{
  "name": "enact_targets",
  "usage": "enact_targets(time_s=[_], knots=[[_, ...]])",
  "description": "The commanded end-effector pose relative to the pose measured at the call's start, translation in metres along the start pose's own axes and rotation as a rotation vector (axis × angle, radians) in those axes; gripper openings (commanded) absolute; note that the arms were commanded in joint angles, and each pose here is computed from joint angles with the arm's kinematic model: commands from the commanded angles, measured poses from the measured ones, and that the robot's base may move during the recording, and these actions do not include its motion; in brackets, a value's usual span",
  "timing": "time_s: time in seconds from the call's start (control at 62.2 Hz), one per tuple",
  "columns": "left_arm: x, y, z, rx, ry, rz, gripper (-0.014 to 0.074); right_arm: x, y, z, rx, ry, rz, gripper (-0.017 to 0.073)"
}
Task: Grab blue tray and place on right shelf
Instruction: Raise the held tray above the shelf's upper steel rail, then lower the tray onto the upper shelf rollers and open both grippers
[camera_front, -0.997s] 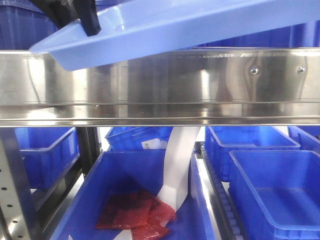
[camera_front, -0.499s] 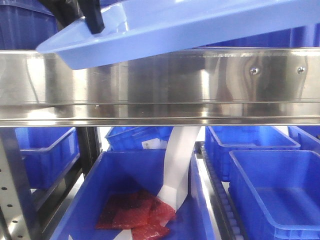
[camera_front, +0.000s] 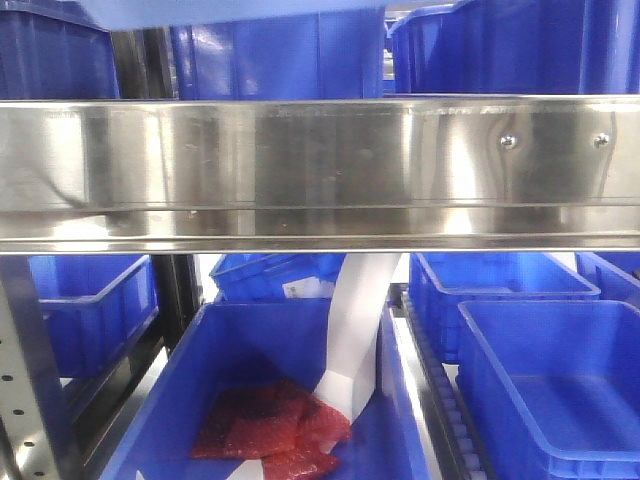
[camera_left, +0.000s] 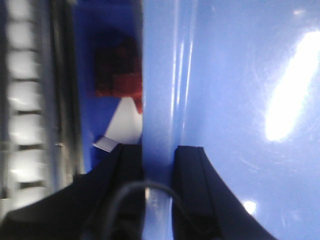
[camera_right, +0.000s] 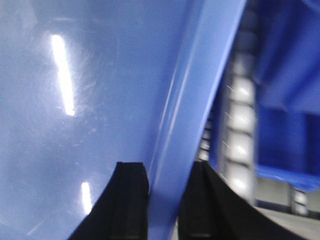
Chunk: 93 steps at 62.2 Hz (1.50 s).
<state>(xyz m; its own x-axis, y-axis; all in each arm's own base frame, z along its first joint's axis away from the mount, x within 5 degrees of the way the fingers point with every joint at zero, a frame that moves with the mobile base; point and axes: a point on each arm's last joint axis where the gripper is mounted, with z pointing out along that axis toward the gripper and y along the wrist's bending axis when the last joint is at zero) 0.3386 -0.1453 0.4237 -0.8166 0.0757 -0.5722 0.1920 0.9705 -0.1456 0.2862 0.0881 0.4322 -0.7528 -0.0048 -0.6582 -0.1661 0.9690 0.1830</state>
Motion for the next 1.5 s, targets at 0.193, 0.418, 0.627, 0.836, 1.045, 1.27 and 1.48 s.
enact_targets(time_s=[0.193,0.418,0.627,0.836,1.045,1.27,1.48], knots=[[-0.014,0.055,-0.026,-0.11,-0.088,-0.08,-0.0048,-0.057,0.025,0.029,-0.192,-0.125,0.036,0.0058],[-0.022,0.069,0.007,-0.054,-0.052,-0.103,-0.0048,-0.058,0.032,0.093,-0.196,-0.025,-0.002,0.0058],[-0.023,0.075,0.045,-0.077,0.023,-0.1,-0.0048,-0.056,0.03,0.128,-0.181,0.009,0.008,0.0058],[-0.023,0.077,0.058,-0.079,0.046,-0.068,0.0012,-0.055,0.029,0.135,-0.179,0.012,0.01,0.0176],[-0.024,0.077,0.058,-0.078,0.037,-0.052,0.041,-0.055,0.029,0.135,-0.176,0.006,-0.019,0.063],[-0.023,0.077,0.057,-0.079,0.05,-0.051,0.0576,-0.055,0.026,0.131,-0.138,0.008,-0.049,0.0632],[-0.021,0.074,0.03,-0.076,0.023,-0.047,0.054,-0.059,0.026,0.096,-0.123,-0.046,-0.079,0.0616]])
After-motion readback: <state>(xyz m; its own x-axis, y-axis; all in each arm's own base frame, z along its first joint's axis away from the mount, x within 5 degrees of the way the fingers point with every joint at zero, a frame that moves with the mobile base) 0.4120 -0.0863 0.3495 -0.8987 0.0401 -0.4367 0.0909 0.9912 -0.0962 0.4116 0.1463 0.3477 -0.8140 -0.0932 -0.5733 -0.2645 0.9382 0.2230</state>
